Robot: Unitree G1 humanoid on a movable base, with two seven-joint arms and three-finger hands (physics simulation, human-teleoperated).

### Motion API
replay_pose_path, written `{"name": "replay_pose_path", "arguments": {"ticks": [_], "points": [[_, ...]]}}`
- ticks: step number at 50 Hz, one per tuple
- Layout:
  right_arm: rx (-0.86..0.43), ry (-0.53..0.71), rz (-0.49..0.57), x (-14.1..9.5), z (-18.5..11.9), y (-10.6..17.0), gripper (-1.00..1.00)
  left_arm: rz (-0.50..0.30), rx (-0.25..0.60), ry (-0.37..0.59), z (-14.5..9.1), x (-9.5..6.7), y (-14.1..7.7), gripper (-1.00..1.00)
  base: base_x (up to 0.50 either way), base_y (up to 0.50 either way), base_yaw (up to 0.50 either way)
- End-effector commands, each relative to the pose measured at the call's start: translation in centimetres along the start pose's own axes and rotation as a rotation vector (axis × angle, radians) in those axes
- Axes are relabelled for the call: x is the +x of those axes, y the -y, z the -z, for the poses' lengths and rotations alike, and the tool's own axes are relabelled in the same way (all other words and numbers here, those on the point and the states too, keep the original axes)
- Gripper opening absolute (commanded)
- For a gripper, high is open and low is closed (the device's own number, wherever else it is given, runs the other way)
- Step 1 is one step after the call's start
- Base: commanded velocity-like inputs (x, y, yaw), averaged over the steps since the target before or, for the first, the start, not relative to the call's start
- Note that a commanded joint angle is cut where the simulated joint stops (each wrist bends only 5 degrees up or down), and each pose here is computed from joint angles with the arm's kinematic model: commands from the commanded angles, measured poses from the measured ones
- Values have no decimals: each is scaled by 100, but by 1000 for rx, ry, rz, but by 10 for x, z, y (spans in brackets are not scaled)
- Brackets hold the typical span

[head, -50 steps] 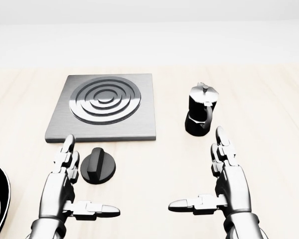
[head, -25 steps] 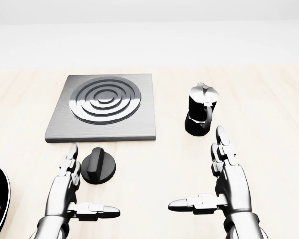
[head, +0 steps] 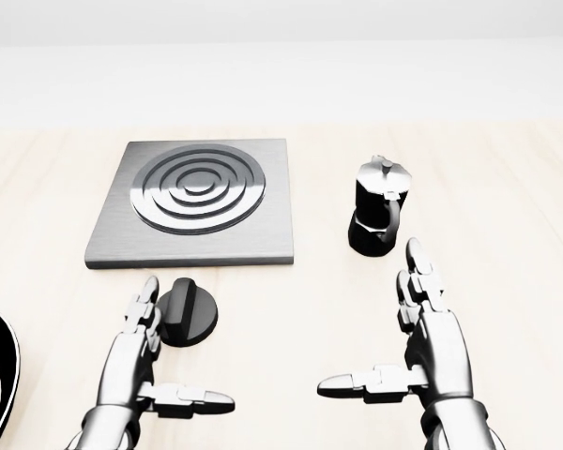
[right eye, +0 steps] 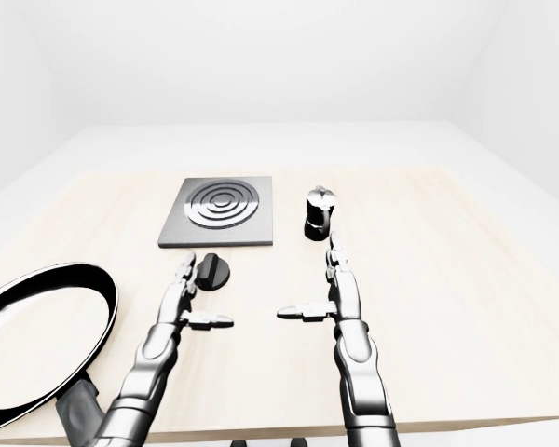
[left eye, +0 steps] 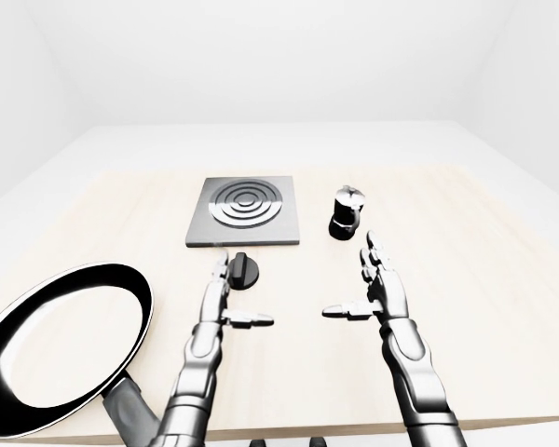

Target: Turn on the stove.

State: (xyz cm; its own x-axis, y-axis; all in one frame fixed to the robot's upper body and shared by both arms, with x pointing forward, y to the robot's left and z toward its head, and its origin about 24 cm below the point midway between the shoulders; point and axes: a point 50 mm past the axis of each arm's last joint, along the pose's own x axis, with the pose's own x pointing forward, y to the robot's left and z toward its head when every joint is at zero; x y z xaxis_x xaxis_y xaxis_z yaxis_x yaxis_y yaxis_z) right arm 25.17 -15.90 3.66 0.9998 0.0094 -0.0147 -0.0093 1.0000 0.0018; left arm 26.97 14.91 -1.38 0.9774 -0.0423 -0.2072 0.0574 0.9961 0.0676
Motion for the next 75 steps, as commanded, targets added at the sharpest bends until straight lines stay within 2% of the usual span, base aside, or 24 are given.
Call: {"name": "replay_pose_path", "arguments": {"ticks": [1,7,16,28,35,41,45,48,50,54,60,66,75], "points": [[0,-2,-2,0,1,0,100,28,14,-15,4,-1,8,100,0,0,0],[1,-3,-3,0,1,0,100,50,23,-49,12,-3,15,100,0,0,0],[1,-5,-5,-1,2,-1,100,92,39,-19,8,-9,27,100,0,0,0],[4,-8,-7,-1,2,-1,100,205,77,29,0,-19,58,100,0,0,0],[6,-9,-8,-1,3,-1,100,267,97,85,-11,-28,74,100,0,0,0],[6,-9,-8,-1,2,-1,100,276,58,192,-34,-37,73,100,0,0,0],[6,-10,-7,0,2,0,100,214,24,332,-64,-52,62,100,0,0,0],[5,-9,-7,0,2,0,100,180,9,385,-75,-58,56,100,0,0,0],[6,-10,-7,0,2,0,100,145,15,412,-80,-65,51,100,0,0,0],[6,-12,-8,0,2,-1,100,53,36,527,-103,-82,39,100,0,0,0],[5,-13,-8,0,3,-1,100,-28,52,579,-113,-97,29,100,0,0,0],[6,-13,-8,0,2,-1,100,-92,73,671,-131,-114,21,100,0,0,0],[4,-12,-9,0,3,-1,100,-134,83,723,-141,-134,11,100,0,0,0]]}}
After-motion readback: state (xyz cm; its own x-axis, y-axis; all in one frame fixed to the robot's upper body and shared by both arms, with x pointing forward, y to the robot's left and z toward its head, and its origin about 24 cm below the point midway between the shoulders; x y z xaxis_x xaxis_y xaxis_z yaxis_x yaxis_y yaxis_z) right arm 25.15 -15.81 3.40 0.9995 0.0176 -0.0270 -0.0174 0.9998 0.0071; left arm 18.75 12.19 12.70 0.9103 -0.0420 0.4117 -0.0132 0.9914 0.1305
